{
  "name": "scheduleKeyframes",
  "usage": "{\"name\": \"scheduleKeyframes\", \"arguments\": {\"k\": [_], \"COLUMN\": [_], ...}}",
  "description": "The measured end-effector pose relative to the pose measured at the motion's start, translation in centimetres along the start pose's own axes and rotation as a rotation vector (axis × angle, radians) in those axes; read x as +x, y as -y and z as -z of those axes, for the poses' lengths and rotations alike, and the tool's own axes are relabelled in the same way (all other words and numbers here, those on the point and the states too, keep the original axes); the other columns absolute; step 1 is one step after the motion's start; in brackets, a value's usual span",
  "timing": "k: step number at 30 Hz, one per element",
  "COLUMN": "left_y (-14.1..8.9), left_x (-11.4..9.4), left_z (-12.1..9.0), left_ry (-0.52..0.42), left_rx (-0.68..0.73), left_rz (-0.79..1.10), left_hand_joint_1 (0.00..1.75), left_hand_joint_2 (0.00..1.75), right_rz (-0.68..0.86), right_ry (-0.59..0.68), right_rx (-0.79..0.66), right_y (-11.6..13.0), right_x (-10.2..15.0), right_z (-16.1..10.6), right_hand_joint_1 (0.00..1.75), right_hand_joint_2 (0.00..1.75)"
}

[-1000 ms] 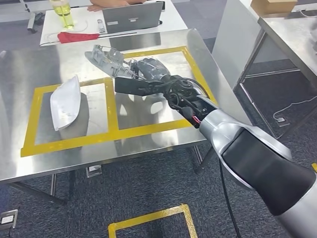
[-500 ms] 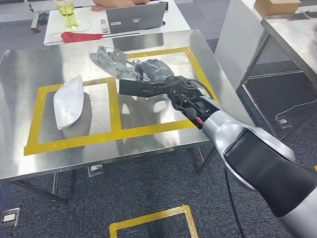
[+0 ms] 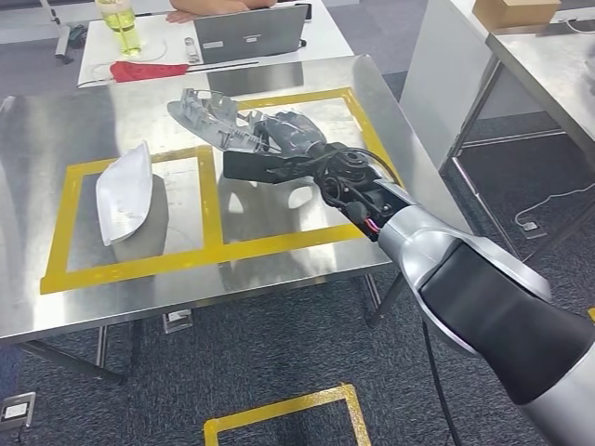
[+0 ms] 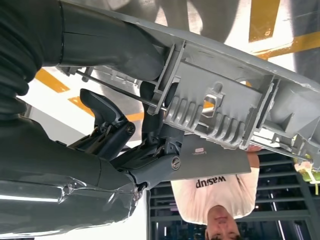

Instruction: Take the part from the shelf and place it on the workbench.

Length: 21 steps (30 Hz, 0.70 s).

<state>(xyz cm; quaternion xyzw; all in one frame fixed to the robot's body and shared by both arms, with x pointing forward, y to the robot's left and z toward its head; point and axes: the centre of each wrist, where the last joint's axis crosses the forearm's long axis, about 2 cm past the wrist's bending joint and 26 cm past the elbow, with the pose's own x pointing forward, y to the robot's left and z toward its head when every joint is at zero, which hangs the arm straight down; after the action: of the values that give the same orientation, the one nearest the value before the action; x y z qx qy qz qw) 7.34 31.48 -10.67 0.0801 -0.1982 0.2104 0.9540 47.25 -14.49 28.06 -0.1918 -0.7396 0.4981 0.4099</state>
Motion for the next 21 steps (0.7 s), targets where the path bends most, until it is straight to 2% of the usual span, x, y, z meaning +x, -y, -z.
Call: {"name": "scheduleKeyframes", "arguments": {"k": [21], "left_y": [-0.26], "left_x": [0.13], "left_z": [0.06], "left_ry": [0.004], "left_rx": [0.004], "left_rz": [0.004], "left_hand_joint_1": [0.00], "left_hand_joint_2": [1.75], "right_rz": [-0.019], "right_ry": [-0.013], "right_rx": [0.011], "right_y": [-0.15], "right_x": [-0.56], "right_z": [-0.31], "right_hand_joint_1": [1.75], "right_hand_joint_2": [1.75]}}
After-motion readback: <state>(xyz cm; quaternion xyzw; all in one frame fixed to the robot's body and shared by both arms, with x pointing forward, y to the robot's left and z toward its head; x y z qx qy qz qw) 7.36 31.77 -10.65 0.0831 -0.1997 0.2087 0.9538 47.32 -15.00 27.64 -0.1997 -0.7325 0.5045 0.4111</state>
